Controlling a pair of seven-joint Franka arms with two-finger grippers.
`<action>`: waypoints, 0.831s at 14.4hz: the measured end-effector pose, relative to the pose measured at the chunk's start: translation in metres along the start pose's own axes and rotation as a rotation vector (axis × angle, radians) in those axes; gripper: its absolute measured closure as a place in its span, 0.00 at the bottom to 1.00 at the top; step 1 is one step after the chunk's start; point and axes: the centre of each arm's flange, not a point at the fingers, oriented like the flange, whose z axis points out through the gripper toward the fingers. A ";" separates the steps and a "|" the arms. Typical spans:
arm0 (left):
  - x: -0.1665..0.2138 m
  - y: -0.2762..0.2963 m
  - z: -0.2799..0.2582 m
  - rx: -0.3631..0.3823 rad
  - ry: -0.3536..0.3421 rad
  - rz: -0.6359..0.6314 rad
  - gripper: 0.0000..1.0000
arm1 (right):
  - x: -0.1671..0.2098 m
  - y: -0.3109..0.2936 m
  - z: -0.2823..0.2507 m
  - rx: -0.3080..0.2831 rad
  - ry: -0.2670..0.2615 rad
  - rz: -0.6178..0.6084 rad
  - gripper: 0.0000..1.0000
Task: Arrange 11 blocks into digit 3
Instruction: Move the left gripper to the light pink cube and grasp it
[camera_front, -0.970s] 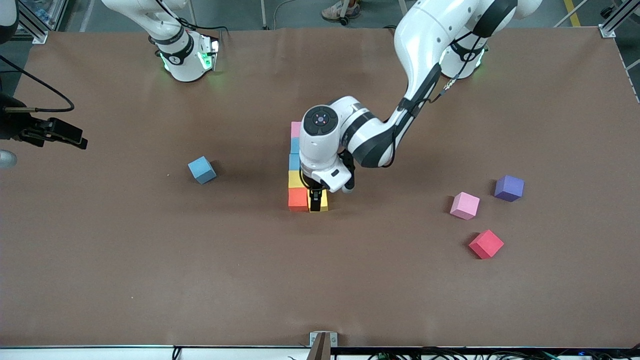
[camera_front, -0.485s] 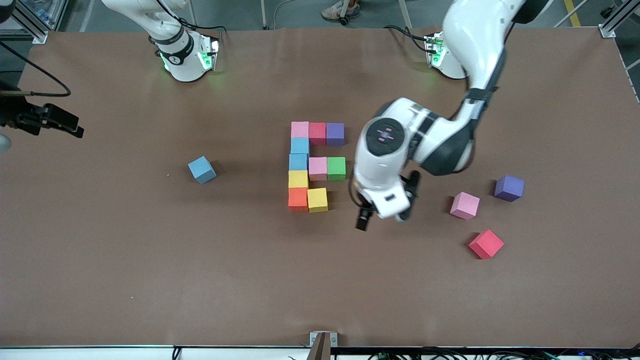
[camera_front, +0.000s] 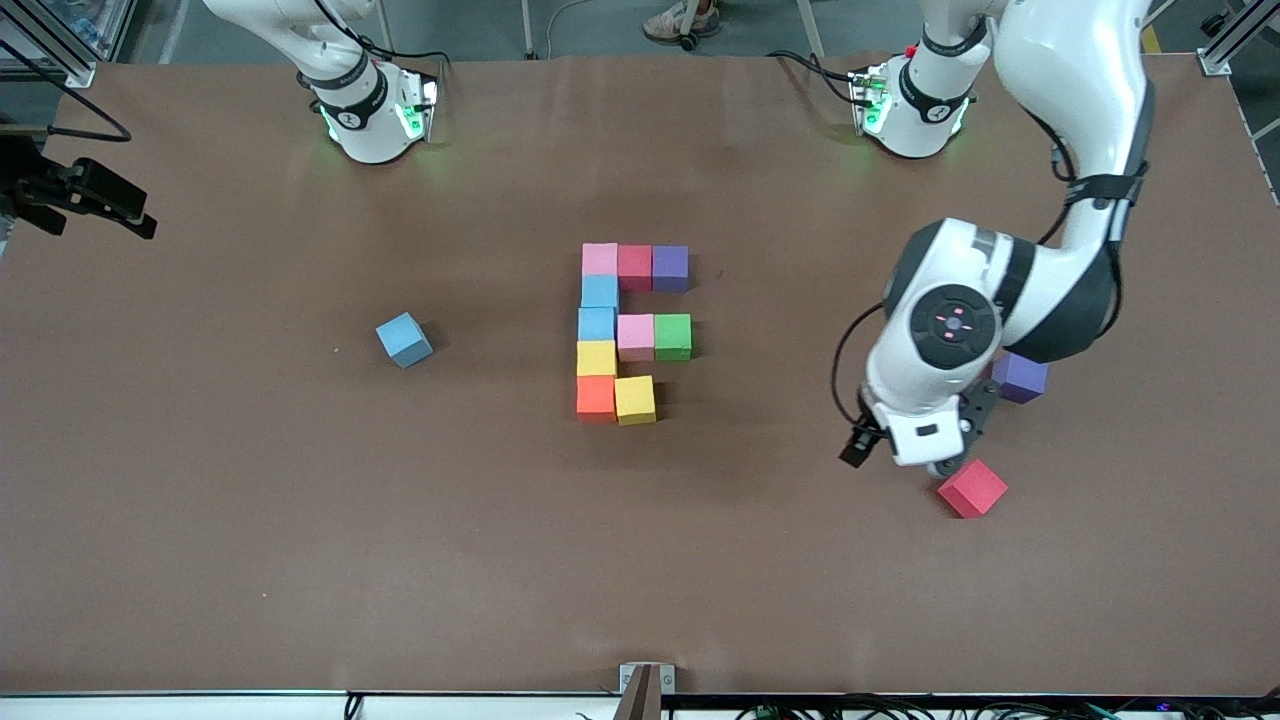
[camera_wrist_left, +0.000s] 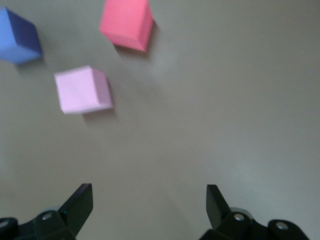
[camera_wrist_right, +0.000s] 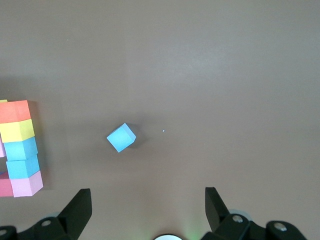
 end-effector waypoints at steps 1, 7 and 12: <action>0.017 -0.014 0.009 0.008 -0.004 0.025 0.00 | -0.001 0.000 -0.001 -0.001 0.000 0.000 0.00; 0.049 -0.072 0.065 0.050 -0.033 0.085 0.00 | -0.002 0.000 -0.001 -0.001 0.000 0.001 0.00; 0.054 -0.084 0.097 0.011 -0.062 0.047 0.00 | -0.002 0.001 -0.011 0.000 0.025 -0.096 0.00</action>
